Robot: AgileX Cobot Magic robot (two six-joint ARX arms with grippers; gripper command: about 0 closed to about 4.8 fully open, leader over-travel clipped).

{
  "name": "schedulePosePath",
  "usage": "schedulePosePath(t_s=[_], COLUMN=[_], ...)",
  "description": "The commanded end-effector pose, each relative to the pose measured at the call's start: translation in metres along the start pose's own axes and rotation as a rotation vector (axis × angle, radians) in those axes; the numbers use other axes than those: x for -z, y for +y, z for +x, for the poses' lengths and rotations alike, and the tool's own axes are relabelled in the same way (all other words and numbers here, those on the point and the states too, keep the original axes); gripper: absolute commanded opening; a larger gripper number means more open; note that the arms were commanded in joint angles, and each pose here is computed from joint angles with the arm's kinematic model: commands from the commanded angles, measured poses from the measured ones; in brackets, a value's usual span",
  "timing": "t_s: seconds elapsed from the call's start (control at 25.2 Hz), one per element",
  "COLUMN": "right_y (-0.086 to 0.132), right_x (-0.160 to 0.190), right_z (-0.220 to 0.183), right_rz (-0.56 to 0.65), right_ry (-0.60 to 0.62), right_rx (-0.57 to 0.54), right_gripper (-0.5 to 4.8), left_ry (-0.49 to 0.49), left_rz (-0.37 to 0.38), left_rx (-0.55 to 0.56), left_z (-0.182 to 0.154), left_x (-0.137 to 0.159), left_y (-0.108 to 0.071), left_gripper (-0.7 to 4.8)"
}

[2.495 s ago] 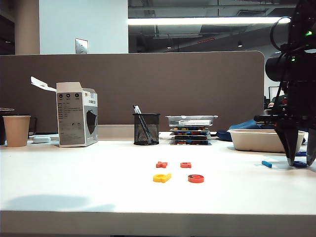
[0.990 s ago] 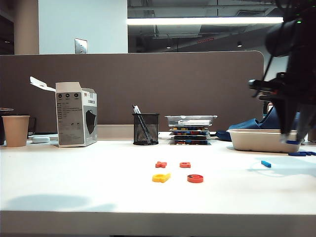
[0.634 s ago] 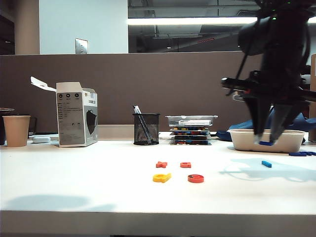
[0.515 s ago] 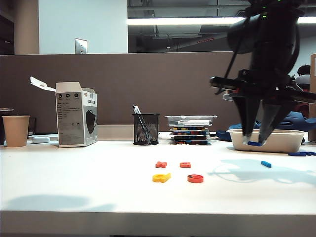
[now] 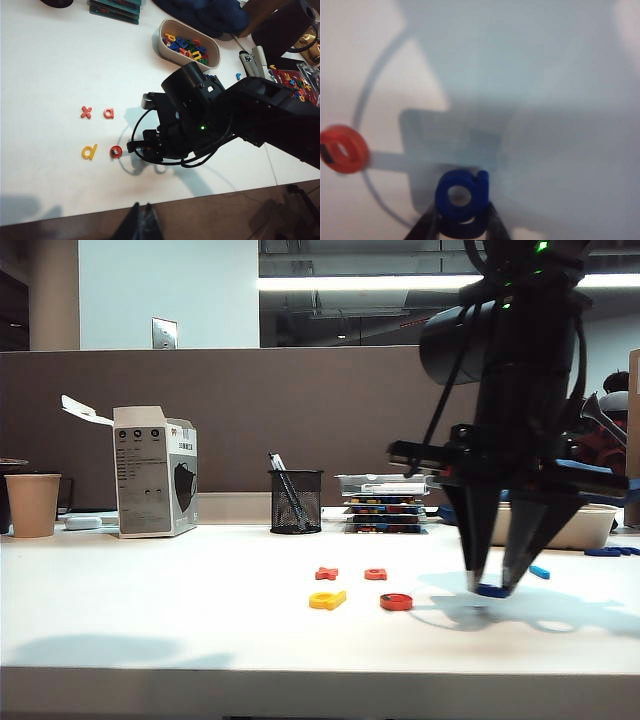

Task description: Select the appropriate letters from the row of letter magnets placed on the table to arrange into the word "dog".

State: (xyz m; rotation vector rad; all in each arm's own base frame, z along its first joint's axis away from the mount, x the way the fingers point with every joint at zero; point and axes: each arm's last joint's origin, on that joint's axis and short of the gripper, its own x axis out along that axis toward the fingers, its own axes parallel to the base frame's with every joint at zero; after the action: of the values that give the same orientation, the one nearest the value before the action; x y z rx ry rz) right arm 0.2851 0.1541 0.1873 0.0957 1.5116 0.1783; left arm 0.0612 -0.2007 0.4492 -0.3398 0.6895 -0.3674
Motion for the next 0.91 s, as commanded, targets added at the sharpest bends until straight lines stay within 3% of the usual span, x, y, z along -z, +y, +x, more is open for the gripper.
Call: schedulePosePath(t_s=[0.04,0.91], right_y=[0.006,-0.001], right_x=[-0.005,0.004], right_z=[0.000,0.018], right_rz=[0.016,0.042], right_ry=[-0.065,-0.047], right_rx=[-0.031,-0.026], right_gripper=[0.80,0.96], left_ry=[-0.006,-0.006], left_rz=[-0.003,-0.003], left_rx=[0.007,0.007], left_z=[-0.001,-0.001], left_x=[-0.001,-0.001], left_y=[0.000,0.000], left_gripper=[-0.05,-0.05])
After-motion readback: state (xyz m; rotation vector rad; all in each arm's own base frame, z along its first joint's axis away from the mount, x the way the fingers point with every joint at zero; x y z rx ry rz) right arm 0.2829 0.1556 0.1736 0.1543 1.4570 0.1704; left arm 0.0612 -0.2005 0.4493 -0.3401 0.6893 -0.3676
